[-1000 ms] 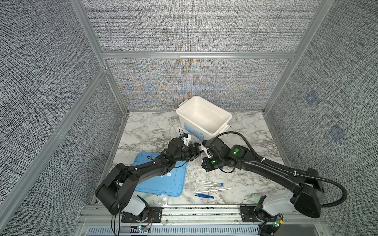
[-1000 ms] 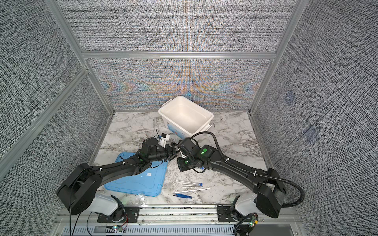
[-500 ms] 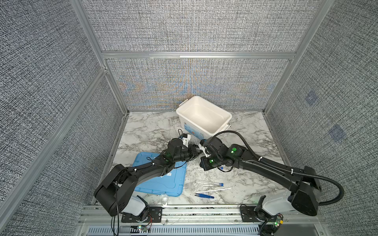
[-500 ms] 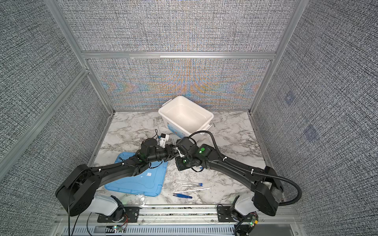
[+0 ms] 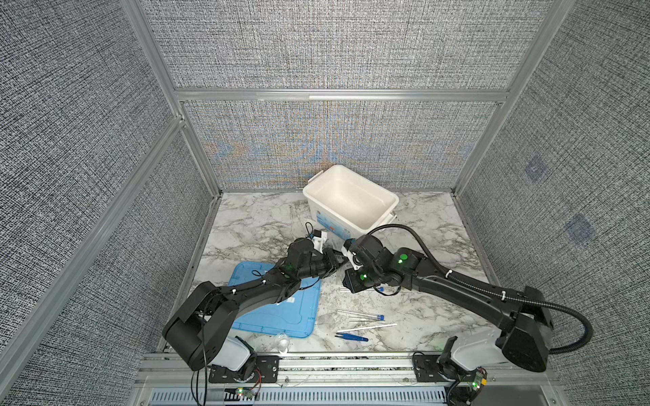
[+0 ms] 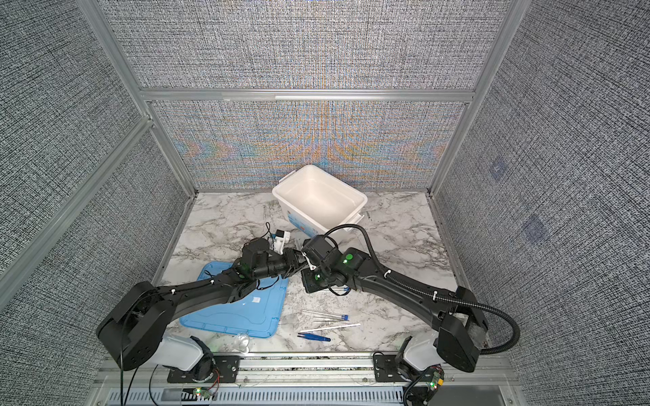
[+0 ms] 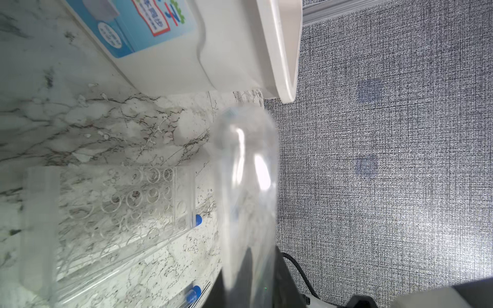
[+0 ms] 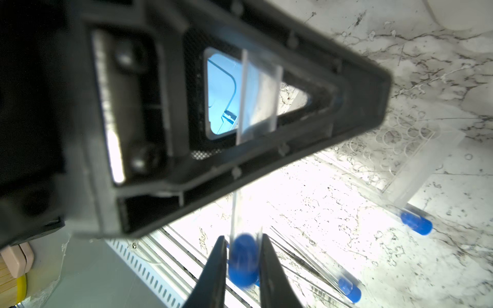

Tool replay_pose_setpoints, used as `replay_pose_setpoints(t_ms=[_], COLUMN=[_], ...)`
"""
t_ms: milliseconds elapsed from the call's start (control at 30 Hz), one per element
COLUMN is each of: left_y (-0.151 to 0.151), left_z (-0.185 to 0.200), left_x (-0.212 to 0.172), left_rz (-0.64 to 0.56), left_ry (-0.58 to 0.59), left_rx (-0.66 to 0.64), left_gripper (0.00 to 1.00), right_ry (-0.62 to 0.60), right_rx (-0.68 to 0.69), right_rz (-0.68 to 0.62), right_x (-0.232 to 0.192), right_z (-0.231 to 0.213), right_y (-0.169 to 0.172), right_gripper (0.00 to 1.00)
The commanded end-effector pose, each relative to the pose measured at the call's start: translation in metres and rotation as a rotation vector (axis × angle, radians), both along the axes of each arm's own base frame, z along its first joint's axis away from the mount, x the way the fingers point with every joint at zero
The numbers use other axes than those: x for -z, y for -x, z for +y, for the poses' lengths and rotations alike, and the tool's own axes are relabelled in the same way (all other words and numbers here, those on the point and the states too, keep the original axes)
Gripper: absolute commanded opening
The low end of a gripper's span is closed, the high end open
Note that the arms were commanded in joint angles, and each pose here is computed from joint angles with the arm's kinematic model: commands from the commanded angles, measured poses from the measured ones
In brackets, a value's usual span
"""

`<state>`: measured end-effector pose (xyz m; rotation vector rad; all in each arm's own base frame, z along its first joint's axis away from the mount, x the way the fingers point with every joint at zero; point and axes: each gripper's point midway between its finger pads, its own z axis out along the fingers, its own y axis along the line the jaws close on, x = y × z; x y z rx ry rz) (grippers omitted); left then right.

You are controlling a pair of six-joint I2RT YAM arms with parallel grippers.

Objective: Organize the chemistry lab equipment

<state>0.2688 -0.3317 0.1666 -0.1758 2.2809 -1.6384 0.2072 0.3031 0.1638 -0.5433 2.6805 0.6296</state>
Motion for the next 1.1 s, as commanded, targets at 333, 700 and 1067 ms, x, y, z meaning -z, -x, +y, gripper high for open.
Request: replay_pose_setpoints(t_ms=[333,700,1067], left_y=[-0.013,-0.013,-0.011], left_z=[0.003,0.007,0.028], left_x=[-0.003,-0.011,-0.026], left_rz=[0.008,0.043,0.015], left_ry=[0.064,0.097,0.060], left_rx=[-0.052,-0.067,-0.130], left_gripper=[0.12,0.12,0.12], right_ry=[0.036,-0.078,-0.270], right_rx=[-0.021,-0.222,-0.170], right_rz=[-0.218,-0.539,-1.008], right_x=[-0.016,-0.019,-0.039], right_z=[-0.020,-0.002,-0.008], right_y=[-0.009,0.008,-0.002], right_gripper=[0.54,0.86,0.97])
